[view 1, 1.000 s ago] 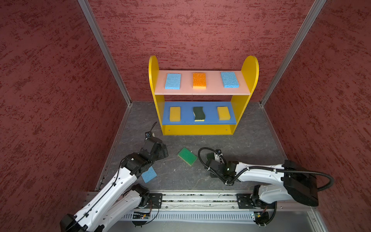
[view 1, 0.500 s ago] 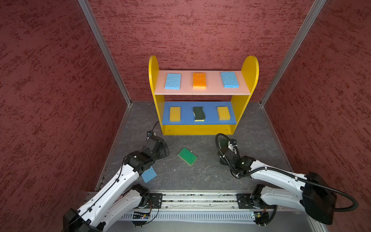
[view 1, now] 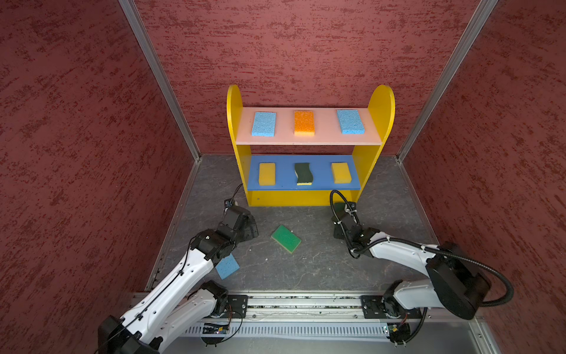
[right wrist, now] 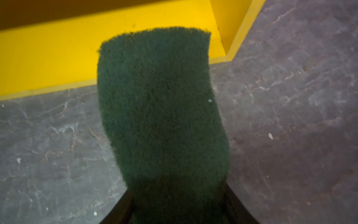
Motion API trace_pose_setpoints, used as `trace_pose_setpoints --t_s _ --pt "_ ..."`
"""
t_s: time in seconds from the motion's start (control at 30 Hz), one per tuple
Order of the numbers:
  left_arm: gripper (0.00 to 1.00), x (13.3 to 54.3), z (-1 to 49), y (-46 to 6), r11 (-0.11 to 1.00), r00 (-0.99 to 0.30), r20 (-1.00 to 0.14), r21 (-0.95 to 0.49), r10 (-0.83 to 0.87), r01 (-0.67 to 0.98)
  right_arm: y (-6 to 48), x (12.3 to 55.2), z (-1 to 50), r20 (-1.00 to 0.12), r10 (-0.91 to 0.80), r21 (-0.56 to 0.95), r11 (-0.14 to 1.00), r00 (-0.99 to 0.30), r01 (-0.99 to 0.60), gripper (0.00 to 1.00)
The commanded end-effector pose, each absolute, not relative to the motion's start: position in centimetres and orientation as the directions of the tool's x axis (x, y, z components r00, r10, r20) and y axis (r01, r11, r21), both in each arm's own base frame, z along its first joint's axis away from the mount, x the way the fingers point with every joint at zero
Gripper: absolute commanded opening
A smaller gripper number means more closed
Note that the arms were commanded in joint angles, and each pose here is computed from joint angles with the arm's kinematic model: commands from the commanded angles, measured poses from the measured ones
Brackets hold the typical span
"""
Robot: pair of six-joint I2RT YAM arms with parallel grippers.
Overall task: Arrange cleaning sponges on a shelf
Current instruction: Pick up the cleaning sponge from the bottom-center of the table, then place the cleaning sponge at the shelf.
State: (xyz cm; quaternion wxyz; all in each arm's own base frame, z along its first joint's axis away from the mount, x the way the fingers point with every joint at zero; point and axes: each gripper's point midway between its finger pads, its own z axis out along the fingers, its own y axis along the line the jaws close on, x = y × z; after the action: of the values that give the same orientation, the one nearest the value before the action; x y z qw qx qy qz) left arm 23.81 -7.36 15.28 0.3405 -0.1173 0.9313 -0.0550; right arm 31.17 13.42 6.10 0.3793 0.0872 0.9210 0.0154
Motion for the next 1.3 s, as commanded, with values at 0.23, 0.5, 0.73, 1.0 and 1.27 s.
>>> trace_pose_setpoints --t_s 0.23,0.5,0.73,1.0,1.27 --pt "0.90 24.4 15.7 -6.8 0.967 -0.711 -0.655 -0.177 -0.254 -0.182 14.4 36.4 7.8 -0.761 0.195 0.147 0.981 -0.619 0.128 0.54" --pt "0.90 24.9 15.9 -6.9 0.964 -0.702 -0.662 -0.200 -0.263 -0.173 14.2 38.6 7.8 -0.795 0.206 0.137 0.977 -0.571 0.162 0.54" --pt "0.90 25.0 16.0 -6.9 0.962 -0.700 -0.660 -0.213 -0.272 -0.173 12.7 40.0 7.9 -0.808 0.219 0.137 0.973 -0.547 0.188 0.54" --pt "0.90 25.6 16.1 -7.0 0.961 -0.694 -0.666 -0.217 -0.274 -0.172 12.3 41.0 7.6 -0.816 0.187 0.117 0.980 -0.546 0.160 0.54" --pt "0.90 26.0 16.1 -7.3 0.962 -0.692 -0.669 -0.216 -0.270 -0.166 13.1 42.0 6.8 -0.805 0.177 0.121 0.984 -0.566 0.134 0.54"
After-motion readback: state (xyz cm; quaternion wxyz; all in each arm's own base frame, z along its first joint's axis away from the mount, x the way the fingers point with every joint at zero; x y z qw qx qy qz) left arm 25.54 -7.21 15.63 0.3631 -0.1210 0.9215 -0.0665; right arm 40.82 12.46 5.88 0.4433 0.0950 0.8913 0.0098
